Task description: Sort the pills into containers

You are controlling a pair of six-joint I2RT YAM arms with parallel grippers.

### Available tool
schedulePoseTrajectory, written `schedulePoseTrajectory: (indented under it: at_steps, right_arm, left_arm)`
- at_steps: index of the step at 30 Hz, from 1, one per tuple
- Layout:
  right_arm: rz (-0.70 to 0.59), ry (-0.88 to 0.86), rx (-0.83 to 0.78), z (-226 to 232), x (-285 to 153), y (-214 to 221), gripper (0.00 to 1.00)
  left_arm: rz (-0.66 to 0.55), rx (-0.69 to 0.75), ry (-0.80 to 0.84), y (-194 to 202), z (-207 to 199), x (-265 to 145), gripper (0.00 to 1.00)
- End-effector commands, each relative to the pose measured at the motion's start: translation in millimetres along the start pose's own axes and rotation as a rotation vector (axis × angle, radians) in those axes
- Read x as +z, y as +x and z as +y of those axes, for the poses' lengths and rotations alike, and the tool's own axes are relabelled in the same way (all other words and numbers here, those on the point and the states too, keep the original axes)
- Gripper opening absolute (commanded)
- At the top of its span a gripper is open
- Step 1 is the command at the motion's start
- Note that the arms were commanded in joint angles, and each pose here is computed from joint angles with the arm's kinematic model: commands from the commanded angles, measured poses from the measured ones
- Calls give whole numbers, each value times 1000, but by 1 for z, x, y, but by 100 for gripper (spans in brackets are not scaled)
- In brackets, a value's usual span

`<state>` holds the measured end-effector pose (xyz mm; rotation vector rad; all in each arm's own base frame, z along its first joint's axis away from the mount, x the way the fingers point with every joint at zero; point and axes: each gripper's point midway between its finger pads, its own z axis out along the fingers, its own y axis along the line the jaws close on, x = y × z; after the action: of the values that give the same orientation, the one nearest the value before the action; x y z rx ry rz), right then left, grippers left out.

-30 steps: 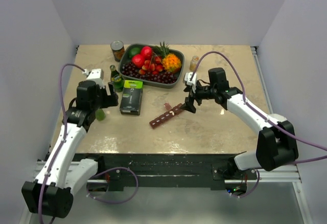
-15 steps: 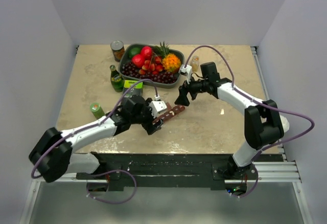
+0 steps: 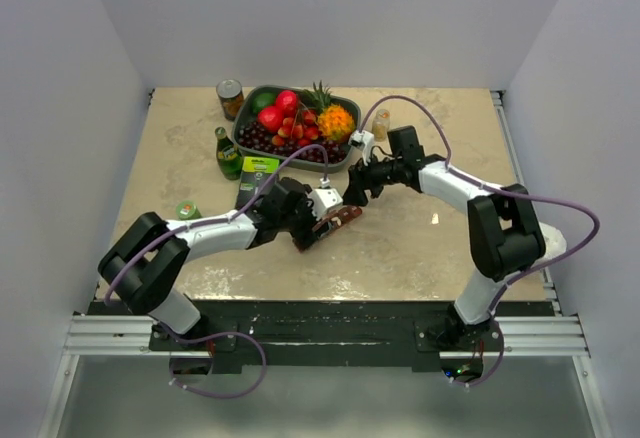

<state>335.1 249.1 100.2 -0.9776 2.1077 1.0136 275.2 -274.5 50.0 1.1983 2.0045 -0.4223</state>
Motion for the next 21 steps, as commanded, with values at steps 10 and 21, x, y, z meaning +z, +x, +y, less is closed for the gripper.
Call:
schedulePoseTrajectory:
  at_steps: [10,21]
  right_arm:
    - [-10,-48,133,-13,21,-12,59]
    - [40,-82,227,-23,39,7,67]
  left_arm:
    - [32,18,-28,1,0,20,55]
    - [21,74,113,3,-28,20,10]
